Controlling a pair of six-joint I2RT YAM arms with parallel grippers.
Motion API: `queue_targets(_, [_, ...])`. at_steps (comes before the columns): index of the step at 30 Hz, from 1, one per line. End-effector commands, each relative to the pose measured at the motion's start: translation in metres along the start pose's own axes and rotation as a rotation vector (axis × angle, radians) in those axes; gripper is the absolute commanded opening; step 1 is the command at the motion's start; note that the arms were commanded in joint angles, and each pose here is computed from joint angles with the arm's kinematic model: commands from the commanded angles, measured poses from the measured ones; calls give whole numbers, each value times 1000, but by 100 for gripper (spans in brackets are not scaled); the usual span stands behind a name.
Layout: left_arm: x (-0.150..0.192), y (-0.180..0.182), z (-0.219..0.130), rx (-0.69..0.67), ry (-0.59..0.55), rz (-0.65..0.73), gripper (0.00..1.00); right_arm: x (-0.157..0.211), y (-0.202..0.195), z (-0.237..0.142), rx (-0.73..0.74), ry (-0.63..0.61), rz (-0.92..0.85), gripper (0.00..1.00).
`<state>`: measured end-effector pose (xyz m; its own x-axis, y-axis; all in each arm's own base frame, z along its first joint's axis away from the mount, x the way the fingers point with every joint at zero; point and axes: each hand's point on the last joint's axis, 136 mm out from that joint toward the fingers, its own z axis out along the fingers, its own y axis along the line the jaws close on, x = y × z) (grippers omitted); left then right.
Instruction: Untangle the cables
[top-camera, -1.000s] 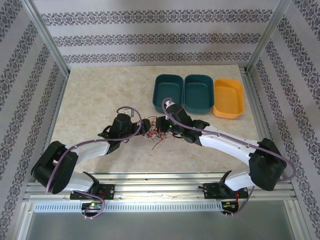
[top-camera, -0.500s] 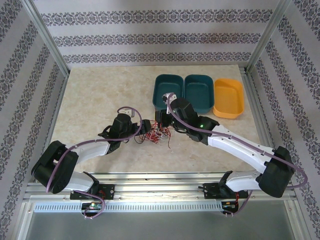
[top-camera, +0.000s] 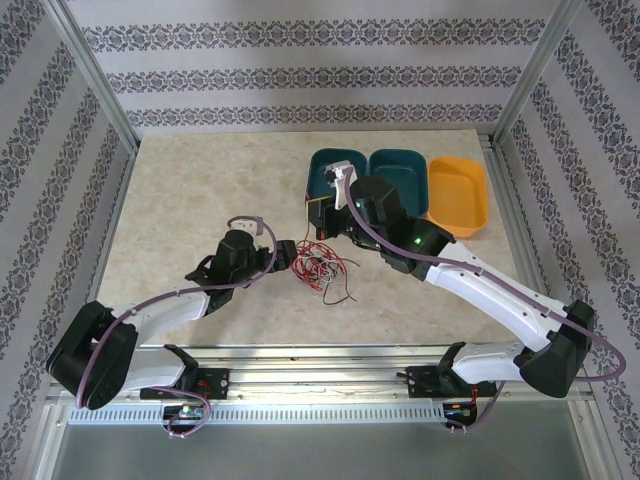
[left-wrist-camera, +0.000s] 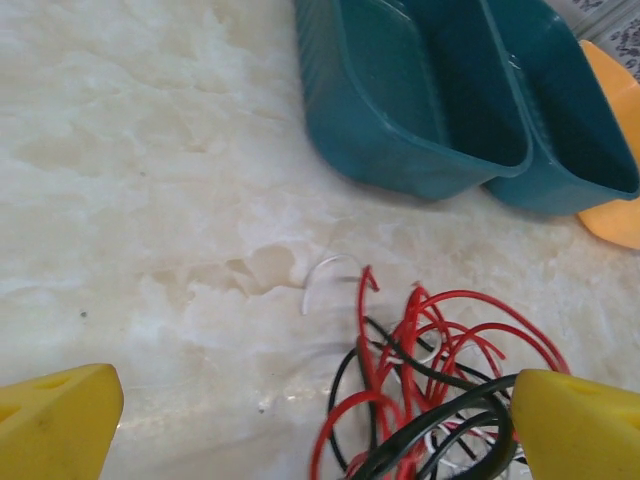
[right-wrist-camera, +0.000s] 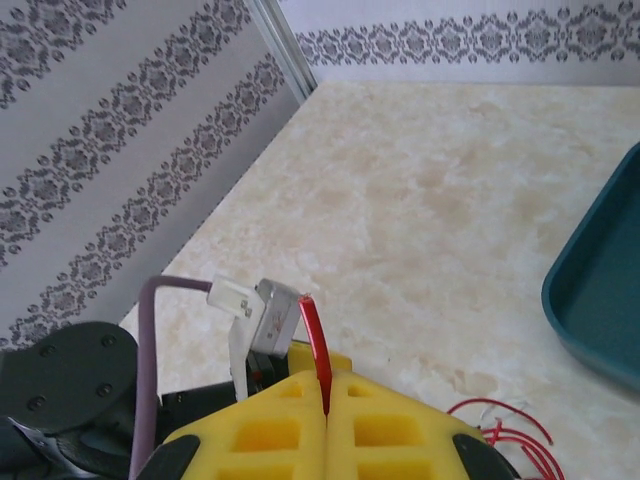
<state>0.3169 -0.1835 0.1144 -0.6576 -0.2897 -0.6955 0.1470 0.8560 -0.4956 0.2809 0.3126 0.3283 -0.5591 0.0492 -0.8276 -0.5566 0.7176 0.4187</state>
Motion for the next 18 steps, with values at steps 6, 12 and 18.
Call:
queue_targets(6, [4,22,-11,-97,-10,40,84,-39,6,-18,40,-60,-64,0])
queue_targets(12, [8,28,2,-97,0,16,69,-55,13,-31,28,-91,-76,0])
queue_targets(18, [15,29,18,-79,12,-7,59,-73,18,-45,20,-119,-90,0])
